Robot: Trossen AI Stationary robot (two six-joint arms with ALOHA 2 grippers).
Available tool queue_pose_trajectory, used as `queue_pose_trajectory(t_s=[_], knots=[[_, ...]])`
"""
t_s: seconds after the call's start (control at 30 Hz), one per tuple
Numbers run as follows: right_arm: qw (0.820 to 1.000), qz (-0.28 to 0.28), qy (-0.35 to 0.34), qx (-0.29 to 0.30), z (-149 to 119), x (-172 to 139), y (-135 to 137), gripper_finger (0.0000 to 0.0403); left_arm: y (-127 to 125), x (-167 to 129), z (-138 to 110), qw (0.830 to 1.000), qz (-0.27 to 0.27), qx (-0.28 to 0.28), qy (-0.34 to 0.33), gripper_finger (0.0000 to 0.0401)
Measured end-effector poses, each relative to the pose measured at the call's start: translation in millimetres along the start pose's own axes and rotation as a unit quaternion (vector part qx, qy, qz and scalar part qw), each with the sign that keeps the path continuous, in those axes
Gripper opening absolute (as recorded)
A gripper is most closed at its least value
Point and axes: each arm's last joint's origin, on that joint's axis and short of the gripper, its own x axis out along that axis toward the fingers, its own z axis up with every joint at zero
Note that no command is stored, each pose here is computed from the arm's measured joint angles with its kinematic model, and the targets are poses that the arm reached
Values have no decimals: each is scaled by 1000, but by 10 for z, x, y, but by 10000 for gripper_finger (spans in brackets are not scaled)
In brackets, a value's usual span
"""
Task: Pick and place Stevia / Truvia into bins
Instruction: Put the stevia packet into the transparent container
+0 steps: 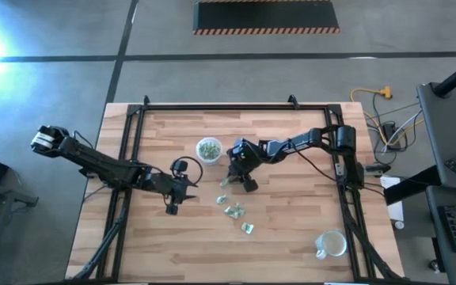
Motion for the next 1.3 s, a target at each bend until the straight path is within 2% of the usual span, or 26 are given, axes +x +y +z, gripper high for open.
queue_pose_trajectory(t_s=[0.5, 0.73, 1.0, 1.1, 1.23, 1.3], knots=[[1000, 1, 0, -18, 15, -11, 6, 15, 0, 0, -6, 1000, 0, 0, 1, 148], [999, -3, -14, -37, 135, -105, 44, 9, -1, 0, -10, 1000, 0, 0, 1, 148], [996, -24, -51, -71, 382, -413, 69, 8, 0, -1, -8, 1000, 0, 0, 1, 148], [992, -48, -76, -86, 499, -518, 46, 8, 0, -2, -5, 1000, 0, 0, 1, 148], [983, -128, -83, -98, 617, -611, -70, 8, 2, -5, 10, 1000, 0, 0, -2, 148], [980, -146, -88, -99, 670, -637, -150, 8, 3, -6, 14, 1000, 0, -1, -3, 148]])
